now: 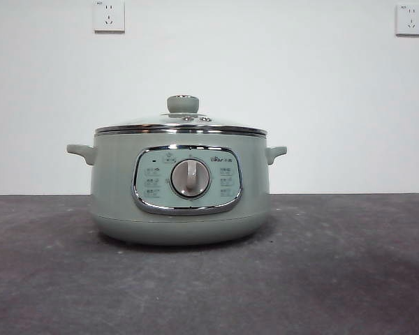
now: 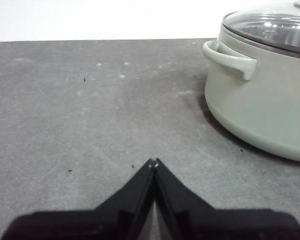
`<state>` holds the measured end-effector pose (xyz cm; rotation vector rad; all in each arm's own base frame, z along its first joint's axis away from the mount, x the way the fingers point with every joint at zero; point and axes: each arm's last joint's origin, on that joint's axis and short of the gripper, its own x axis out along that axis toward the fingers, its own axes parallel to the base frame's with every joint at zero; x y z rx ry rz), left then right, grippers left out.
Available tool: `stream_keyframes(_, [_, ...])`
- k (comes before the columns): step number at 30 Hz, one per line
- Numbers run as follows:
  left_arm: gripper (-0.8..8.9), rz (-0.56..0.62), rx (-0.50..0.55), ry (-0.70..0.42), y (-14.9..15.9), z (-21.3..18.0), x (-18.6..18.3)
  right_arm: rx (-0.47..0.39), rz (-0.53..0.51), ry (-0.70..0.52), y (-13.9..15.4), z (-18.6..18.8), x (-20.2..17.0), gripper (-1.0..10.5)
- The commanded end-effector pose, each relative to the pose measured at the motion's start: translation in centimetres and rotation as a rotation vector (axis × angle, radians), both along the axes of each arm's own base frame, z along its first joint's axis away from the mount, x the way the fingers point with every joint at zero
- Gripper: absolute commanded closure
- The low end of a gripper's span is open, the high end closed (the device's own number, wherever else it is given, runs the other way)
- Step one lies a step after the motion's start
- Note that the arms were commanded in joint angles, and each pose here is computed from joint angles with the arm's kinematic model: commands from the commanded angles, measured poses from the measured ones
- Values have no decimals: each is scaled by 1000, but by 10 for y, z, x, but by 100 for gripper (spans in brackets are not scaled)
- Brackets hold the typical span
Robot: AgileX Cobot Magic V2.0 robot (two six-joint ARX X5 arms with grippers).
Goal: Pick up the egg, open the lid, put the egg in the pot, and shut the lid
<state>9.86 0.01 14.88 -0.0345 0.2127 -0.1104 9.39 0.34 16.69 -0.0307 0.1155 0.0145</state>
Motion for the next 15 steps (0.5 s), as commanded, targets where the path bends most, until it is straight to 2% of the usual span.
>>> stream_keyframes(1, [817,3,-10,4,0,-3,0,-1,-2,21,0,-11,2,944])
stream_keyframes(3, [817,3,-10,4,0,-3,0,-4,-1,63,0,-17,2,944])
stream_keyframes(15, [817,3,-10,5,0,-3,0,-4,-1,63,0,-17,2,944])
